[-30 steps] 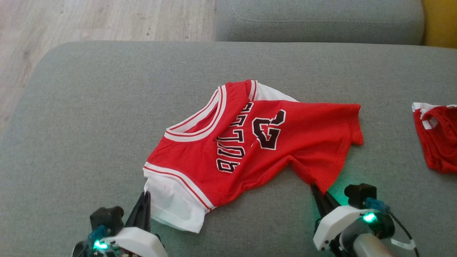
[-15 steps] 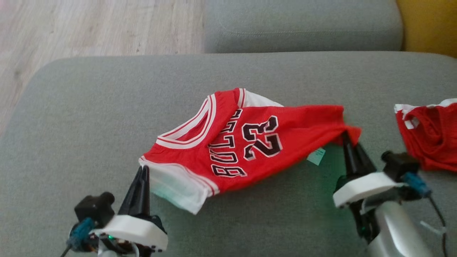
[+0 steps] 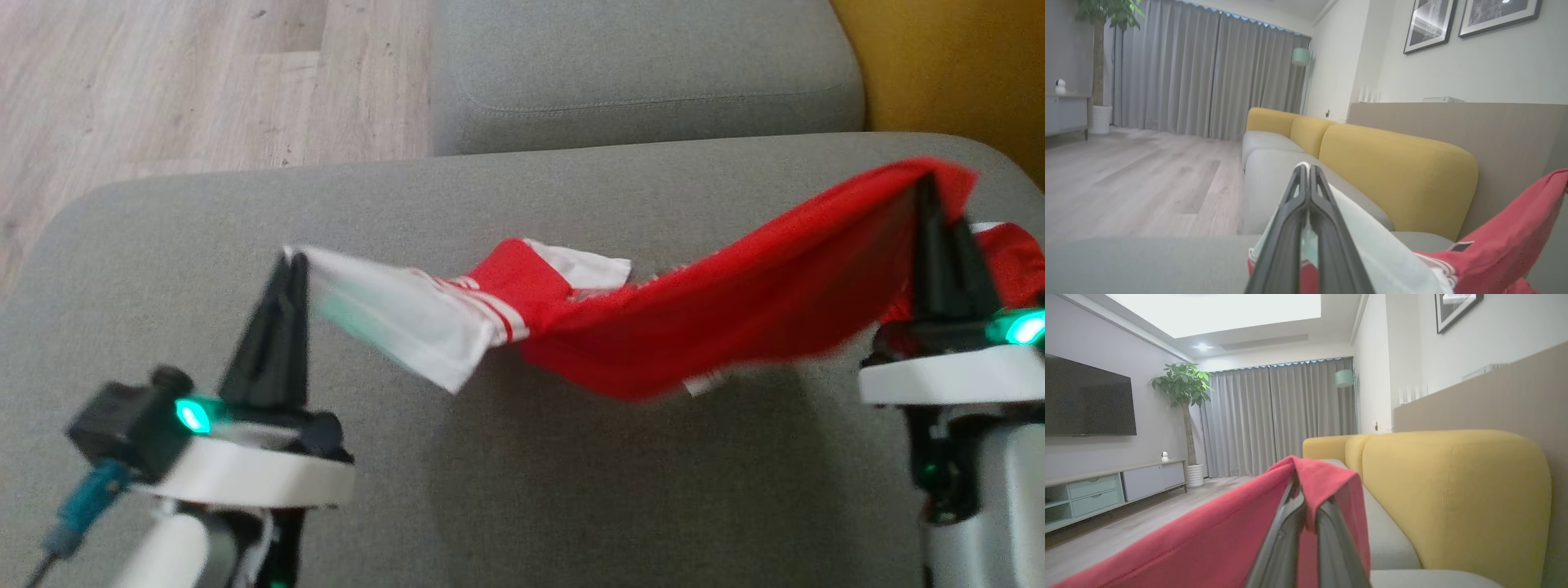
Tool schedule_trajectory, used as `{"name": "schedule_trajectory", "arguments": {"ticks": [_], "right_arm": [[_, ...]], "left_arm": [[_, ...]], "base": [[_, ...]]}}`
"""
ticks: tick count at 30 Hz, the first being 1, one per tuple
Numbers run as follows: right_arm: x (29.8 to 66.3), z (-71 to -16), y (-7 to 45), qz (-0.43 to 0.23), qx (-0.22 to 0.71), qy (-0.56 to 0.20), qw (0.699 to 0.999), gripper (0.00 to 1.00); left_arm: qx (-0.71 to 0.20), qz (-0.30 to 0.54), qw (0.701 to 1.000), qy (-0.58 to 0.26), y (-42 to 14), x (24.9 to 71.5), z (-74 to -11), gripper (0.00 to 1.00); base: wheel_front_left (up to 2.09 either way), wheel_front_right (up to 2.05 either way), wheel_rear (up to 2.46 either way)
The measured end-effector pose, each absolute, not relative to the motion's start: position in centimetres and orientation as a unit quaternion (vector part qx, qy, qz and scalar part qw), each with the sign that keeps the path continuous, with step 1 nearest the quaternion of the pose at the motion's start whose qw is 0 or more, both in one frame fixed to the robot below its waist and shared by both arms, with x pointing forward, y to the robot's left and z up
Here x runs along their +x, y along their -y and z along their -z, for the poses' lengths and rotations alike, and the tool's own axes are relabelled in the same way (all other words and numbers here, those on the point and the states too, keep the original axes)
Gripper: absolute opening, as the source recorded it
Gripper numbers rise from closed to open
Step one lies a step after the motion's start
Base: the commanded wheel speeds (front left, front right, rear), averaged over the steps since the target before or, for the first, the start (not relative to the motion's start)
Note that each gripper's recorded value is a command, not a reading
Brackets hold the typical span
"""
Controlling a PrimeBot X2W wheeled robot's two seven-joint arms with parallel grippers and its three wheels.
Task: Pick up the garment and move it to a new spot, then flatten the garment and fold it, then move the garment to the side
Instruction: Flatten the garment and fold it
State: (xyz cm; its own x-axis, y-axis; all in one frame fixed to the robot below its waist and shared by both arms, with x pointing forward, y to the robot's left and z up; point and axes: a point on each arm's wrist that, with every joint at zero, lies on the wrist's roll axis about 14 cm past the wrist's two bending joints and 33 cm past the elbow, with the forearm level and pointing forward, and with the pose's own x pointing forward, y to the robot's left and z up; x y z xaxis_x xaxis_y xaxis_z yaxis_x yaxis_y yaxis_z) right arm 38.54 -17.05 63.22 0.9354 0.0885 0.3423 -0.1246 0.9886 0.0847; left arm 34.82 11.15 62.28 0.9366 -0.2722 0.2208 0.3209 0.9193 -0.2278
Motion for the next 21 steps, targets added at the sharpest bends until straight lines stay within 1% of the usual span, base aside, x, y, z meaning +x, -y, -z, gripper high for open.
{"name": "schedule_trajectory", "arguments": {"ticks": [3, 7, 10, 13, 15, 18, 21], "right_arm": [[37.5, -66.2, 17.8, -0.045, 0.036, 0.207, 0.977, 0.00], [36.3, -69.1, 18.6, -0.031, 0.012, 0.236, 0.971, 0.00], [35.8, -70.5, 18.8, -0.024, -0.001, 0.249, 0.968, 0.00], [35.9, -70.9, 18.9, -0.022, -0.005, 0.245, 0.969, 0.00], [36.4, -70.8, 18.9, -0.021, -0.007, 0.237, 0.971, 0.00], [37.8, -70.6, 18.7, -0.026, -0.003, 0.223, 0.974, 0.00], [40.9, -69.2, 18.4, -0.033, 0.009, 0.187, 0.982, 0.00]], "left_arm": [[-0.106, 0.162, 0.972, 0.135, -11.4, 34.7, -65.5, 0.00], [-0.065, 0.181, 0.960, 0.201, -11.3, 34.4, -70.7, 0.00], [-0.043, 0.200, 0.950, 0.237, -10.8, 34.3, -74.0, 0.00], [-0.018, 0.212, 0.942, 0.258, -10.5, 34.8, -76.1, 0.00], [-0.009, 0.217, 0.939, 0.267, -10.3, 35.5, -77.1, 0.00], [0.002, 0.221, 0.940, 0.258, -10.1, 37.6, -77.3, 0.00], [0.011, 0.225, 0.944, 0.242, -10.1, 40.9, -77.1, 0.00]], "base": [[0.00, 0.00, 0.00], [0.00, 0.00, 0.00], [0.00, 0.00, 0.00], [0.00, 0.00, 0.00], [0.00, 0.00, 0.00], [0.00, 0.00, 0.00], [0.00, 0.00, 0.00]]}}
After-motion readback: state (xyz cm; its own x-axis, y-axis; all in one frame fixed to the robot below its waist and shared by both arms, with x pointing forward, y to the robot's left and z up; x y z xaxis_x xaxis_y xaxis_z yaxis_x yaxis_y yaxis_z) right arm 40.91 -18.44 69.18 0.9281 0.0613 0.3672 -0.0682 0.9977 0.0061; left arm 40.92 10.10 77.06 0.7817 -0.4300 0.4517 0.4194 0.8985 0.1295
